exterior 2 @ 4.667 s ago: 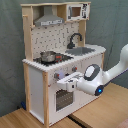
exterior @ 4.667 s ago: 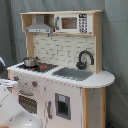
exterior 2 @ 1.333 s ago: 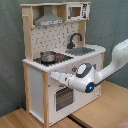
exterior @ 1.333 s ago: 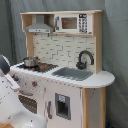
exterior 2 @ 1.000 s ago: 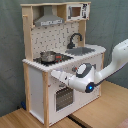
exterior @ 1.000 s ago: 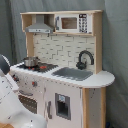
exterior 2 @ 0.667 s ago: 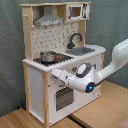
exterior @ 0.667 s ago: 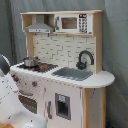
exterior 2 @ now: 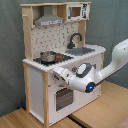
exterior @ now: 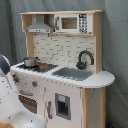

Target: Play with the kitchen

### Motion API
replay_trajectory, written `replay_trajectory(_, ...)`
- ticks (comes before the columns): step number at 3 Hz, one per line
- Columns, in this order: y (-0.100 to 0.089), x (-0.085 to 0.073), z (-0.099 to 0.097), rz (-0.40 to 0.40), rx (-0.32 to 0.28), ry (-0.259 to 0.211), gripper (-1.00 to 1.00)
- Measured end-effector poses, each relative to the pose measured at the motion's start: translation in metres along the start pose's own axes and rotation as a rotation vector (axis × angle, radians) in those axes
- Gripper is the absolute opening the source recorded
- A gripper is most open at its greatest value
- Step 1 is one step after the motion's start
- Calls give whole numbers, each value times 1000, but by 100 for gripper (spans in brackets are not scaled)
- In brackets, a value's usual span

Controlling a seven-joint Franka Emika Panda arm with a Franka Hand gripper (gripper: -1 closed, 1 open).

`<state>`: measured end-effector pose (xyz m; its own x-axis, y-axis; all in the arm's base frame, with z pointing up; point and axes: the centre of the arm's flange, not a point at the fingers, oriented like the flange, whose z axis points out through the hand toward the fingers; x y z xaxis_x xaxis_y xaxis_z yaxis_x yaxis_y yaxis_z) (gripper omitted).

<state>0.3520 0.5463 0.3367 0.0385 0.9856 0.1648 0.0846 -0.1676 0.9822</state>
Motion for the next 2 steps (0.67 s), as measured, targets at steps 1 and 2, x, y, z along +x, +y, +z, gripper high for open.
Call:
replay_trajectory(1,0,0,0,103,0,0,-100)
replay_trajectory(2,0,1,-1,133,5,4,-100)
